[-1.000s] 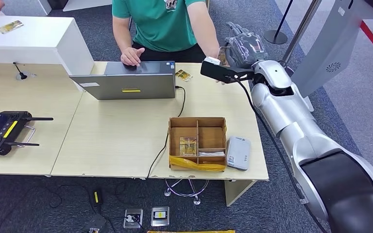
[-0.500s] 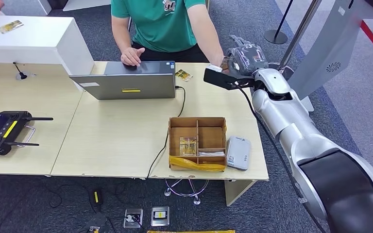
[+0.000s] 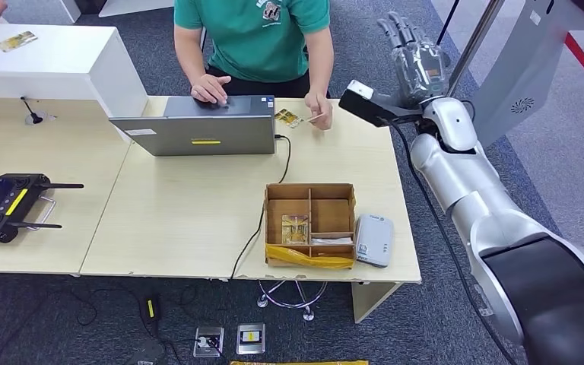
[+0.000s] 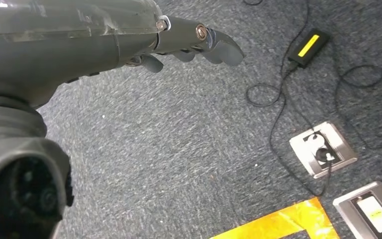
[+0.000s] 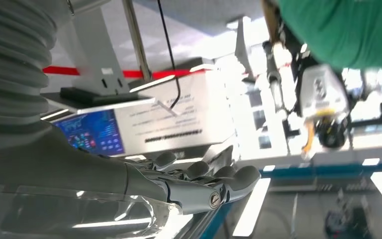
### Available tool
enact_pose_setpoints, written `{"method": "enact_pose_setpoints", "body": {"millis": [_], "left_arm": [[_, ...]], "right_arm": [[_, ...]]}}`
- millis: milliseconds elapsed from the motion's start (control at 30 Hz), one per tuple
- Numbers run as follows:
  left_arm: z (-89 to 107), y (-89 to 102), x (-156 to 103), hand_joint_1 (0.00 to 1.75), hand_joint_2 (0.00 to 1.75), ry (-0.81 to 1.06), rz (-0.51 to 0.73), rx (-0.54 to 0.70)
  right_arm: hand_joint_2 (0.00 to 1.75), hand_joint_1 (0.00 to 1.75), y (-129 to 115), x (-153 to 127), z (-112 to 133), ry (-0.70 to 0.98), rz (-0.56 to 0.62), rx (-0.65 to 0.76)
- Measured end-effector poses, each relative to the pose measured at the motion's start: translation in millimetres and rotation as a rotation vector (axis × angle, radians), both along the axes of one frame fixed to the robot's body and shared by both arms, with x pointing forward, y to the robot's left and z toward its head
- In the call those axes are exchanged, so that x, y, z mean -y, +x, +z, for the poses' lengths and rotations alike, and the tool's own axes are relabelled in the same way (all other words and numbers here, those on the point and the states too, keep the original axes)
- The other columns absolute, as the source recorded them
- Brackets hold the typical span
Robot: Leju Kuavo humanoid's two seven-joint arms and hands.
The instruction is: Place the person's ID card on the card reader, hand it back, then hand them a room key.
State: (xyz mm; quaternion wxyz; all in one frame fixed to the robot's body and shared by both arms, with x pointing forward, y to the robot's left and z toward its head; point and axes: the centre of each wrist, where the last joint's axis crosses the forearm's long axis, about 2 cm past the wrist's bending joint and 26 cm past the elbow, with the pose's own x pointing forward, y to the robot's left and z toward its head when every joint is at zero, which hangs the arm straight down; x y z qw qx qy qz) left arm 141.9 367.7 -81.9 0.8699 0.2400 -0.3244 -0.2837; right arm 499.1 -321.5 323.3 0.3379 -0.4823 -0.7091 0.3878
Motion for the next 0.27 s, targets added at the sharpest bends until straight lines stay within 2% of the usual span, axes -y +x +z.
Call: {"method": "enact_pose_setpoints", "body": {"millis": [133,267], "left_arm": [[-4.3,-13.5,2,0.00,0.00,-0.010,0.050,0.000],[-7.7,-23.6,7,0.00,0.00,-0.024,0.097,-0.012]], "right_arm": [[1.75,0.00,-12,42,-5,0.165,-0.064,0.209],[1.75,0.00,-34,97,-26,0.243,-0.104,0.292]]}}
